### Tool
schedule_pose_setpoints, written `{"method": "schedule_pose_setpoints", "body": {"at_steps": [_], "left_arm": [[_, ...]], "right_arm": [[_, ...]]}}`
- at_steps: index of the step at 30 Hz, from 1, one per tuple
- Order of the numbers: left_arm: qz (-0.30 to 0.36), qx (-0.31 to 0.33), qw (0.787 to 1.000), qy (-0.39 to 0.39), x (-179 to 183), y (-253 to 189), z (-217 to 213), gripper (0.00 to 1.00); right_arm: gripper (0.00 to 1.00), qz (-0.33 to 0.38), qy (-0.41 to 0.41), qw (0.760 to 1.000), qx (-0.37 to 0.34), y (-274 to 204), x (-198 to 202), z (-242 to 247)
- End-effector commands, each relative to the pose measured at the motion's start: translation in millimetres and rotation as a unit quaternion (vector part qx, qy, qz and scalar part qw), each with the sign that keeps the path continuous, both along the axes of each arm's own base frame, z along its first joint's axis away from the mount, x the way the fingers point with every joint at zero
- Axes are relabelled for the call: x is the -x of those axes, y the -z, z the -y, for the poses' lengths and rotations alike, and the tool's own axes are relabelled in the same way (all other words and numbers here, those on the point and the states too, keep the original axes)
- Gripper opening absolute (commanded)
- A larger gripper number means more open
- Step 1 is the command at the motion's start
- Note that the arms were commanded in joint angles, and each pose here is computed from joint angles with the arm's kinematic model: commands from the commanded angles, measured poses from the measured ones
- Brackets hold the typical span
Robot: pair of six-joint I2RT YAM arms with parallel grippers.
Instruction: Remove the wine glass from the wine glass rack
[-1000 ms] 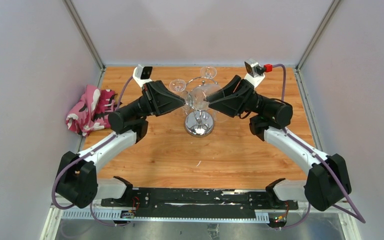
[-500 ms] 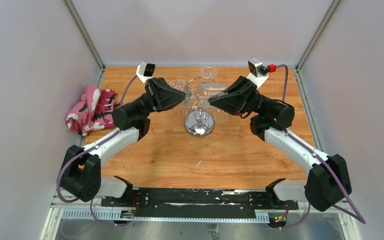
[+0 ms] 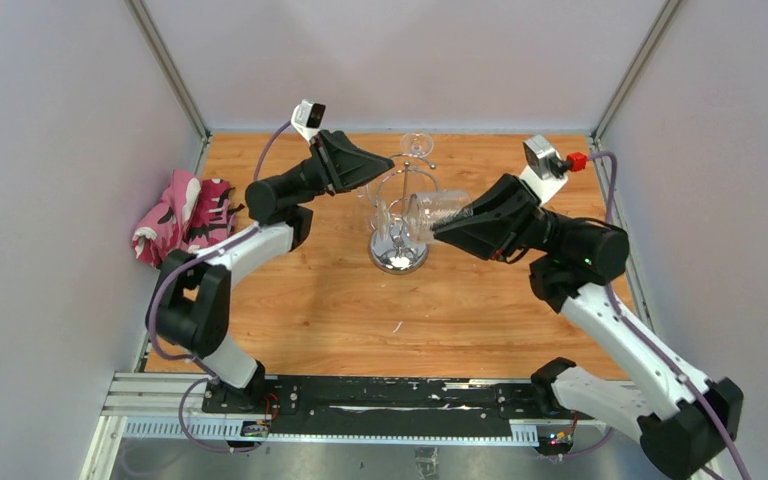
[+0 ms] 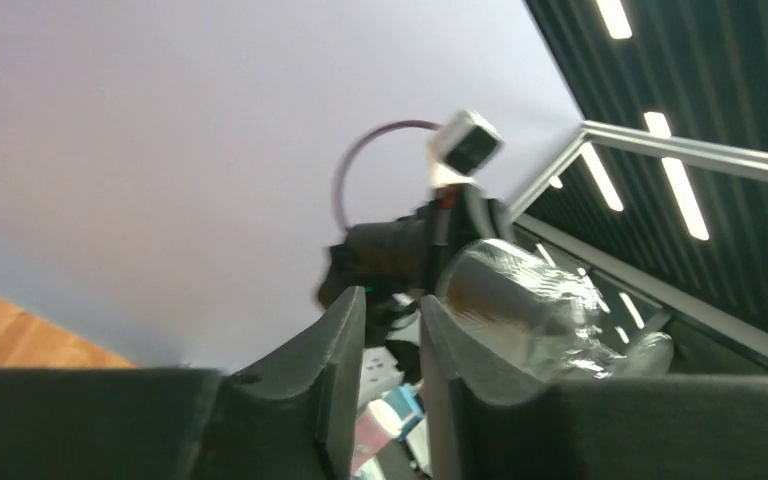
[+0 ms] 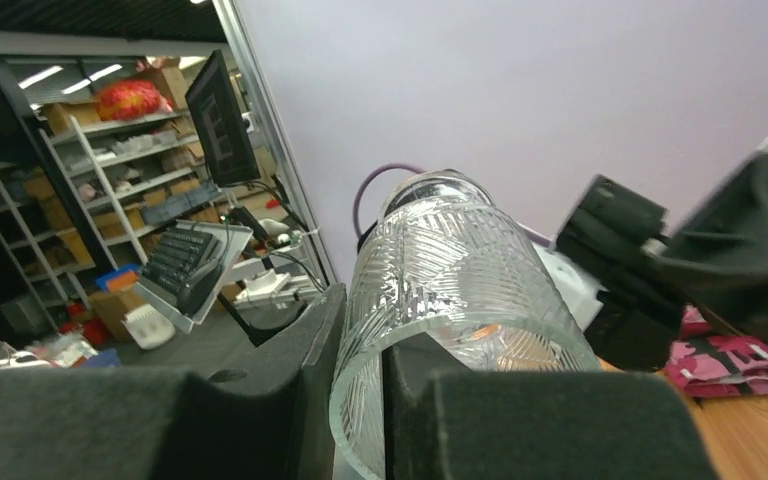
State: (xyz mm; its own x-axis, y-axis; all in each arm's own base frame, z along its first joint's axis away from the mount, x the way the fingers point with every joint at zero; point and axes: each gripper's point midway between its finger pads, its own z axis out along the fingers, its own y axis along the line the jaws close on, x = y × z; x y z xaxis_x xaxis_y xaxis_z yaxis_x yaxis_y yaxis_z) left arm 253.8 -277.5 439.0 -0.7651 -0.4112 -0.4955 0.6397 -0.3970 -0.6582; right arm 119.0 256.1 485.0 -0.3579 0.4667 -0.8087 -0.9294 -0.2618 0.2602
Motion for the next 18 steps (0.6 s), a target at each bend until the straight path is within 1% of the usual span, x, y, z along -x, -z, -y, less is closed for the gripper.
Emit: {"method": "schedule_pose_setpoints", "body": {"at_steps": [1,2,3,4,6,7,8,9,10,11,13,14,16,17,18], "left_arm": [[0.032,-0.011,0.999,-0.002,-17.9,4.0,3.3,0.16],[0.026,-0.012,1.0,-0.002,-24.4,3.3,4.4,0.05],[0.024,-0.016,1.0,-0.007,-29.4,1.5,5.4,0.0],[0.016,-0.028,0.999,-0.016,-36.9,2.9,8.4,0.0],[0.011,-0.071,0.996,-0.057,-53.9,10.4,15.6,0.0],[-0.026,-0.119,0.989,-0.086,-71.4,25.2,21.0,0.0],[-0.029,-0.164,0.978,-0.128,-82.8,35.0,21.7,0.0],[-0.033,-0.21,0.962,-0.172,-93.4,45.7,19.6,0.0],[-0.026,-0.263,0.939,-0.219,-100.6,53.8,14.5,0.0],[-0.021,-0.311,0.912,-0.267,-107.6,60.2,7.1,0.0],[-0.02,-0.399,0.852,-0.339,-112.8,70.9,-11.8,0.0],[-0.02,-0.429,0.825,-0.368,-114.0,73.4,-21.6,0.0],[-0.018,-0.468,0.781,-0.413,-113.2,77.5,-37.4,0.0],[-0.015,-0.482,0.763,-0.43,-112.1,78.6,-45.1,0.0],[-0.013,-0.493,0.747,-0.446,-111.2,79.8,-51.6,0.0]], "right_arm": [[0.0,0.054,0.074,0.995,0.039,-5.3,9.8,6.8],[0.0,0.054,0.102,0.992,0.055,-4.8,4.1,8.1],[0.0,0.046,0.138,0.986,0.078,-2.5,-5.6,10.2],[0.0,0.044,0.18,0.978,0.097,-4.0,-16.3,14.0],[0.0,0.019,0.272,0.95,0.15,0.0,-43.1,27.2],[0.0,0.015,0.319,0.931,0.177,2.2,-57.2,36.5],[0.0,0.002,0.353,0.914,0.201,5.0,-69.1,44.2],[0.0,-0.009,0.383,0.896,0.223,7.9,-83.9,50.3],[0.0,-0.024,0.408,0.878,0.249,13.9,-95.9,56.9],[0.0,-0.033,0.432,0.861,0.267,16.2,-106.3,63.8],[0.0,-0.05,0.483,0.822,0.297,20.7,-126.9,80.0],[0.0,-0.056,0.505,0.804,0.31,22.9,-136.7,88.0],[0.0,-0.079,0.547,0.76,0.343,34.4,-158.3,106.1],[0.0,-0.093,0.556,0.744,0.36,41.9,-167.8,113.2],[0.0,-0.111,0.575,0.719,0.374,49.8,-181.0,124.7]]}}
